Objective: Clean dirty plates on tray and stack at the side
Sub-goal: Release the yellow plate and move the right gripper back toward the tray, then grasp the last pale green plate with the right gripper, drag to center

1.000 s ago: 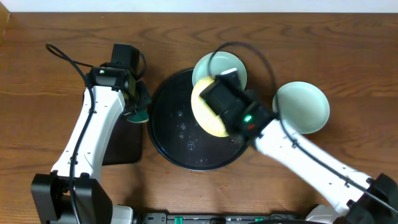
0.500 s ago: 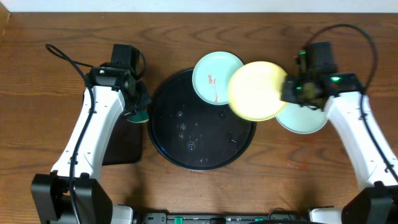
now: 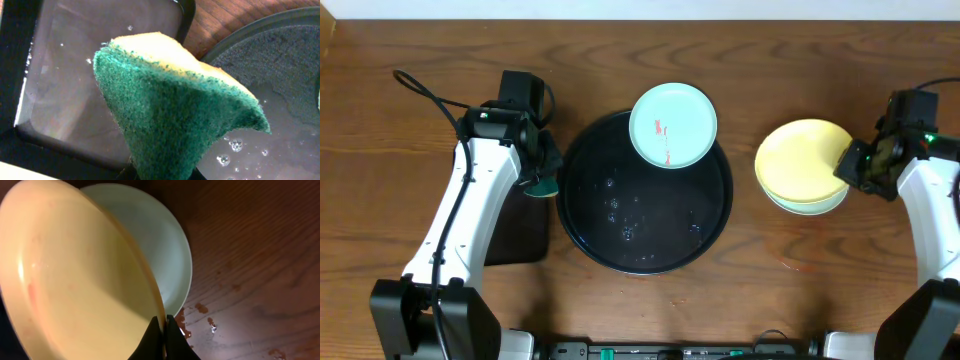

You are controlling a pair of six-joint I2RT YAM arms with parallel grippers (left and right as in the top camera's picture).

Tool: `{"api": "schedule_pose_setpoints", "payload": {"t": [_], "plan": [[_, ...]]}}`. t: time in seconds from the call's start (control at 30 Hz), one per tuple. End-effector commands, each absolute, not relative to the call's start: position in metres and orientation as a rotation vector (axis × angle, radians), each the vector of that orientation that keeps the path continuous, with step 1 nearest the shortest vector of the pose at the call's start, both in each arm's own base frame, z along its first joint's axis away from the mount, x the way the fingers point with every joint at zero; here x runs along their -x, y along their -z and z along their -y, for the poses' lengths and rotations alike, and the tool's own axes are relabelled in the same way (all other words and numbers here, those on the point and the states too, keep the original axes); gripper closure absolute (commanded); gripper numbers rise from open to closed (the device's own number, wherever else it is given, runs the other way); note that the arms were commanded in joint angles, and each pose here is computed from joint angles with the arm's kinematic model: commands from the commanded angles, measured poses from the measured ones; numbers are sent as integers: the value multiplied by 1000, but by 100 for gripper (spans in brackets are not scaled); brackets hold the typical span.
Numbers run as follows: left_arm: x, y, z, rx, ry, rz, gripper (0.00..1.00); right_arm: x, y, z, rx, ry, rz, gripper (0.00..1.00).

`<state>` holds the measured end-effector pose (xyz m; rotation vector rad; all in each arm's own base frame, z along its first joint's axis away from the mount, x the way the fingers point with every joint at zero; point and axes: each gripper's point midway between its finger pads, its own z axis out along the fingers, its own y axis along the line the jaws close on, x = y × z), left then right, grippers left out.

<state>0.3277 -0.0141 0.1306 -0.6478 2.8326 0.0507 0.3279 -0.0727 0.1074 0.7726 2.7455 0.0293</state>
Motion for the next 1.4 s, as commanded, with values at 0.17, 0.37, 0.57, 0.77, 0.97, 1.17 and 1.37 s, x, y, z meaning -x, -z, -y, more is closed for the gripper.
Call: {"api": "schedule_pose_setpoints", "payload": {"t": [0.17,0.37,0.57,0.77,0.97,1.17,1.37], "plan": [[-331,-134,11,639,-67,-2823,92,-321,-69,97,-846,178,-2819,99],[-331,-134,11,639,-67,-2823,92,-320,-57,100,-900,177,-2831,91],[-331,-134,11,639,-67,-2823,93,-327,-61,93,-890,108,-2827,43],[-331,-134,11,639,-67,-2823,93,-369,-97,50,-618,-269,-2787,41],[-331,-134,11,639,-67,-2822,93,-423,-147,-25,-268,-436,-2635,37],[-331,-134,11,639,-67,-2822,93,-459,-156,-98,23,-407,-2584,36],[-331,-134,11,639,-67,-2822,92,-503,-130,-142,173,-401,-2609,36]]}}
